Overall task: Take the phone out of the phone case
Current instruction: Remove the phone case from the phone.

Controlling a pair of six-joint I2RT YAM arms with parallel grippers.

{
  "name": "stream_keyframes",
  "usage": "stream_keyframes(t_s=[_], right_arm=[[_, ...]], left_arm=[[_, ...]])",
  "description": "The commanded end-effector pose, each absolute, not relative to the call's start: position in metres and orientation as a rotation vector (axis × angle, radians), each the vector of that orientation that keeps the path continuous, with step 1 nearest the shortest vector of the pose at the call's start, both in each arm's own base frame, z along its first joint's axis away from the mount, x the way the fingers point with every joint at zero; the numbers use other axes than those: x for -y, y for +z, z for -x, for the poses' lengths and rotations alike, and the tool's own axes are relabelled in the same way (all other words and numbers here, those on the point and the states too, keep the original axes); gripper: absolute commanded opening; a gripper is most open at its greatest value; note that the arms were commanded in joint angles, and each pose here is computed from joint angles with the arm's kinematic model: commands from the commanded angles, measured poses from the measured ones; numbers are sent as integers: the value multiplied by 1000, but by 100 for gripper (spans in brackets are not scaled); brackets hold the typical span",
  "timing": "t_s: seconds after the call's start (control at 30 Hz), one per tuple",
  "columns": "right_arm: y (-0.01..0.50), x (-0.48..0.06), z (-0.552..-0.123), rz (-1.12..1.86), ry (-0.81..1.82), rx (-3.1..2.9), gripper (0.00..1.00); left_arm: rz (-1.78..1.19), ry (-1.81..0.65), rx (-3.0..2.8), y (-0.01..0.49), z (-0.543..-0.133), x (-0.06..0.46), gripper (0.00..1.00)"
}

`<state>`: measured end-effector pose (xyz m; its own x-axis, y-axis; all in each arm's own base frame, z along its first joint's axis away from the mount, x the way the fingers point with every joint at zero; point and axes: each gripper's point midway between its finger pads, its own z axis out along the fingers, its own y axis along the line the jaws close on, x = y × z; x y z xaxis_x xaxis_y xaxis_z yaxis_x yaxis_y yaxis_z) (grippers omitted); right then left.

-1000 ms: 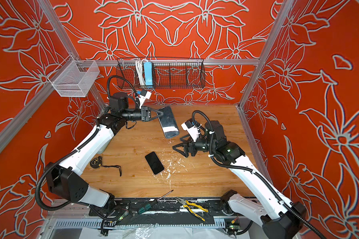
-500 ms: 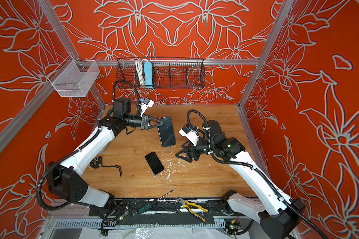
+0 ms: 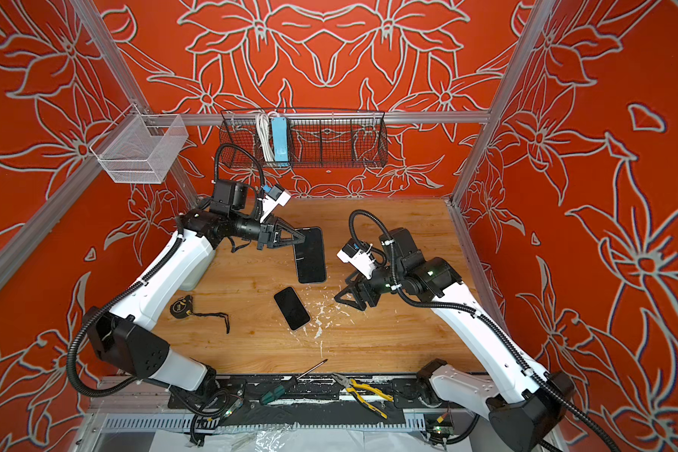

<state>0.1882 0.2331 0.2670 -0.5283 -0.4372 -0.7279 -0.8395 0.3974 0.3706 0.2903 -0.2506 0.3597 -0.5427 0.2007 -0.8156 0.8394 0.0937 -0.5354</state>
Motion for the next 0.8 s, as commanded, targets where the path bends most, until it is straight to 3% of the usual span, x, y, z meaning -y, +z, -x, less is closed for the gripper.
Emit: stream_keyframes(t_s=[0.0,0.27,0.77], right_arm=[[268,-237,-189,1146,1004,-2067,71],[272,-247,-194,1192,1035,-2027,68],[276,-260,-200,1260,1059,-1972,67]], left_arm=[[-1066,-1541,-1777,365,-281,249,0],[-1108,-1586,-1746,368,-272,250,0],[-1096,-1643,-1816,356,-292,259,0]])
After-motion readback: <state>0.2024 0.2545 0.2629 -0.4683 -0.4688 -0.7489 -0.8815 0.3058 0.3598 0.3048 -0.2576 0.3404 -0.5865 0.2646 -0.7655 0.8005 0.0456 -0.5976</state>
